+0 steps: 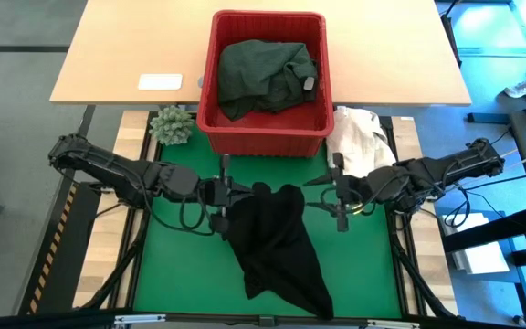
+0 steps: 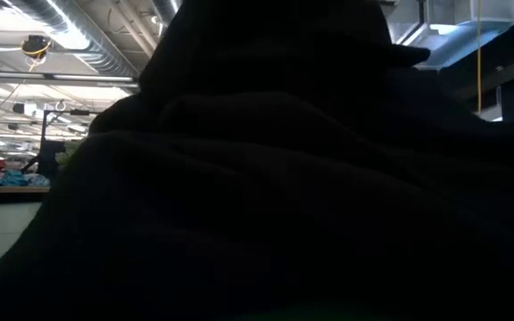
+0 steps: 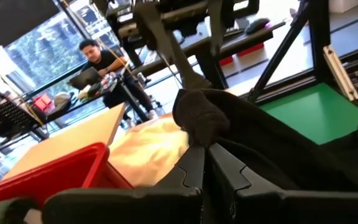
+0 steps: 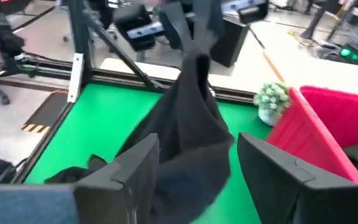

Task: Fold laundry
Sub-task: Fold the black shirt

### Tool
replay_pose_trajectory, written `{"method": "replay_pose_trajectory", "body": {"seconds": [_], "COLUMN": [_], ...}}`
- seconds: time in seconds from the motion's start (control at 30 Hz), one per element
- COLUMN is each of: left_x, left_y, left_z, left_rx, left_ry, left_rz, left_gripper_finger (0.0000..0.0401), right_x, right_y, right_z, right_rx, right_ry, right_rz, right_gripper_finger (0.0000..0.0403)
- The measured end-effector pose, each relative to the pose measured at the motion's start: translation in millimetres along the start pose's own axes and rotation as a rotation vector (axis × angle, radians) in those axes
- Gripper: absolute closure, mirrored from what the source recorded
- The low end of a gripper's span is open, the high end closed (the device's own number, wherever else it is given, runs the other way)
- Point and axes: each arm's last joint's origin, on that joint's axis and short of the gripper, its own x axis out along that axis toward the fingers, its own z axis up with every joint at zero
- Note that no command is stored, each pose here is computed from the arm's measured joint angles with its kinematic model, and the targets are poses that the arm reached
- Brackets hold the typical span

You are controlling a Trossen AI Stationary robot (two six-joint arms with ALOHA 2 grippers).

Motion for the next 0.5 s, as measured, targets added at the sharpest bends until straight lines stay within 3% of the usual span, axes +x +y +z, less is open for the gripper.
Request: {"method": "replay_pose_trajectory", "body": {"seconds": [0.2,0.4,0.5], "left_x": [1.7,2.5,2.5], "left_y": [3.9,5.7,5.7], "left_z": [-1.9,-2.6,-2.5], "left_rx": [-0.021,-0.028,-0.036], "left_ry": [0.011,0.014,0.014], "left_rz": [0.016,0.023,0.022], "left_gripper_finger": [0.0401,0.0401,0.0401], "right_x": [10.4,48.2,62.5], "right_y": [5.0,14.2,18.9], "right_z": [-3.6,-23.0,-29.4], "right_rx": [0.047,0.035,-0.018], "right_ry": [0.03,0.15,0.182], "right_rz": [0.05,-0.084,-0.092], "right_gripper_finger": [0.0187,0.0187,0.0188]}}
